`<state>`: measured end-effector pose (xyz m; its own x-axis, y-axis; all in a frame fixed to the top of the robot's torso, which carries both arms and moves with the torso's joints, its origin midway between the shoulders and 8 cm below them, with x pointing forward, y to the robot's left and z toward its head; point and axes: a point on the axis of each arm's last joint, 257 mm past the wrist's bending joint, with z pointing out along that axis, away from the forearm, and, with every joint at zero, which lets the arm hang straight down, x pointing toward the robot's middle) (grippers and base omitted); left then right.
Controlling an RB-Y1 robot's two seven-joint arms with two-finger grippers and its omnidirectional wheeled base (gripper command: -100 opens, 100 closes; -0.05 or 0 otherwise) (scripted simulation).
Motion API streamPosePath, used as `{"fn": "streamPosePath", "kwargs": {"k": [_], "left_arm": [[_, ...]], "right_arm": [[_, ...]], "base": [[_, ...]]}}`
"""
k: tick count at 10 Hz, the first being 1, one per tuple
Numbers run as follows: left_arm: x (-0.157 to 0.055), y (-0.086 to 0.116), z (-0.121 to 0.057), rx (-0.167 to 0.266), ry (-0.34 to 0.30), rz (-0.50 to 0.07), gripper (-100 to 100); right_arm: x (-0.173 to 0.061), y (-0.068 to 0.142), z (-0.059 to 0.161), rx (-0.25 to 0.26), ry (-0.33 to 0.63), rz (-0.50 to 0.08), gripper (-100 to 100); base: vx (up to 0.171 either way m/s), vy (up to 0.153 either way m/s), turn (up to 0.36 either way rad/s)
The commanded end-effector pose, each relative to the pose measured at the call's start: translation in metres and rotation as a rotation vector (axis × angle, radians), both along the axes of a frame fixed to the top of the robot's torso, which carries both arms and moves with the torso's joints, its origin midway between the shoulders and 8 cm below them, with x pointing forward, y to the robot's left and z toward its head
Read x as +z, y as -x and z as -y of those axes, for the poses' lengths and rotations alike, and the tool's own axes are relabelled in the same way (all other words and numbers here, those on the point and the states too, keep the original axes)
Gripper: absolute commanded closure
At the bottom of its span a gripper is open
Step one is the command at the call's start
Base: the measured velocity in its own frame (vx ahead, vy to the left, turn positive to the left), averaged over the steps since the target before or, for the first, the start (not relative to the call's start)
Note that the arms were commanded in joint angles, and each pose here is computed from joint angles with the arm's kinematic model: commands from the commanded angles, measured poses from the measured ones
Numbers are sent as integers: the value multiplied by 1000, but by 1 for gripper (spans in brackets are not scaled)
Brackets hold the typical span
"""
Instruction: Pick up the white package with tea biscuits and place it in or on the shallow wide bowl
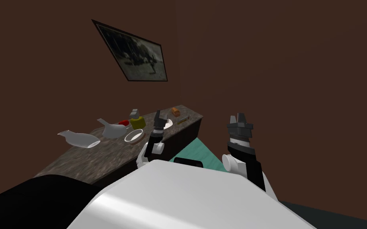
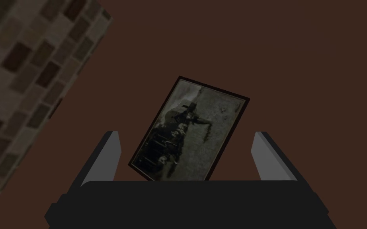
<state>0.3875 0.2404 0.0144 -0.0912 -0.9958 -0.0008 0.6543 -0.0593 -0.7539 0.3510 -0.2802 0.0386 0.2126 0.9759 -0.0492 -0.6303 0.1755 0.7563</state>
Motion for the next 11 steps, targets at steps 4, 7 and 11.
{"fn": "streamPosePath", "kwargs": {"k": [4, 7, 11], "left_arm": [[-17, -39, -4, -18, 34, -94, -100], [-33, -72, -9, -28, 73, -175, -100], [-48, -111, -12, -40, 119, -266, -100]], "right_arm": [[0, 0, 0, 0, 0, 0, 0], [0, 0, 0, 0, 0, 0, 0], [0, 0, 0, 0, 0, 0, 0]], "base": [[-11, -20, -71], [-14, -32, -93], [-6, -27, -77]]}}
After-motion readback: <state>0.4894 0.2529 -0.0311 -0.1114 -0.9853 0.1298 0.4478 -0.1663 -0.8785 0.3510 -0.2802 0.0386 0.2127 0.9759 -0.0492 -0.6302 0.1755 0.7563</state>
